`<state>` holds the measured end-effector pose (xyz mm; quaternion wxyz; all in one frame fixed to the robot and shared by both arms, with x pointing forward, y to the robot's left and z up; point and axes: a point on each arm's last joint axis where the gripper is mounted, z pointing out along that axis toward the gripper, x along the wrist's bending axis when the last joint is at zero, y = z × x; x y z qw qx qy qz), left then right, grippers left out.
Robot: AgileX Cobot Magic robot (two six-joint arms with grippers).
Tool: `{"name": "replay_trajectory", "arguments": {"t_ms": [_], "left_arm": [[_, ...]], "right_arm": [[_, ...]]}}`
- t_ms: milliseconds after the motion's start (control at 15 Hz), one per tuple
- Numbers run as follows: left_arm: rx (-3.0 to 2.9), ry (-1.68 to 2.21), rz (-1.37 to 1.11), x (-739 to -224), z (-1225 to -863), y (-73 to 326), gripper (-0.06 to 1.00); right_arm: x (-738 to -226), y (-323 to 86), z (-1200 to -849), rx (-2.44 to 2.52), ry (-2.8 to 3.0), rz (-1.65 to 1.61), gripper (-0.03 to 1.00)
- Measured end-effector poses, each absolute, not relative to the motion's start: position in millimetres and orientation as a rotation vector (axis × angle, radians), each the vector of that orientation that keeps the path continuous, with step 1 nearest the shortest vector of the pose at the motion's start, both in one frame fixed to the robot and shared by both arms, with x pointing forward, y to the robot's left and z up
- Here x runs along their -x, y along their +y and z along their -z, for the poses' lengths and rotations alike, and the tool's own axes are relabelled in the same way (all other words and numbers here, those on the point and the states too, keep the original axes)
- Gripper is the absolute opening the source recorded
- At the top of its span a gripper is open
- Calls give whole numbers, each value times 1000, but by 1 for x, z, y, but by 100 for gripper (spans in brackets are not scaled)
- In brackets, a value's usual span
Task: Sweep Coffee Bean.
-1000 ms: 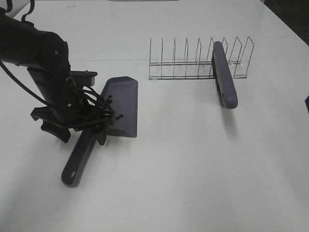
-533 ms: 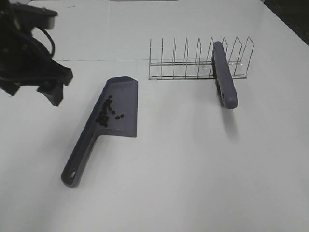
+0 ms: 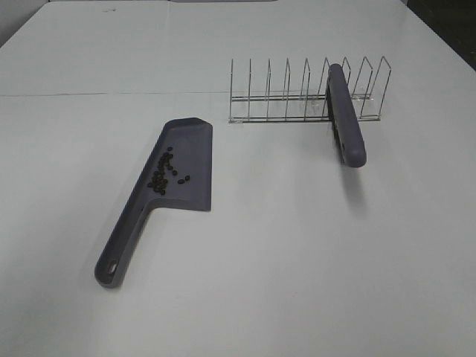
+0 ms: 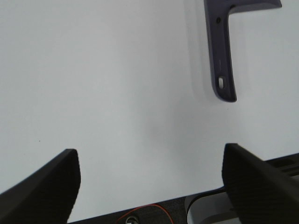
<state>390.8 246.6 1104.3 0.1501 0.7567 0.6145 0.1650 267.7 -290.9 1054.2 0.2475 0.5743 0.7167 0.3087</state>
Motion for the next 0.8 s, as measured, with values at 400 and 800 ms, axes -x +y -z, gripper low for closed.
{"name": "replay_trajectory", "arguments": {"t_ms": [400, 800], "left_arm": [[-1857, 1486, -668, -282, -1064, 297, 78], [-1809, 1323, -742, -257, -1054, 306, 78]], "right_arm": [[-267, -288, -1051, -1488, 1967, -899, 72], [-267, -288, -1051, -1487, 1965, -903, 72]]}}
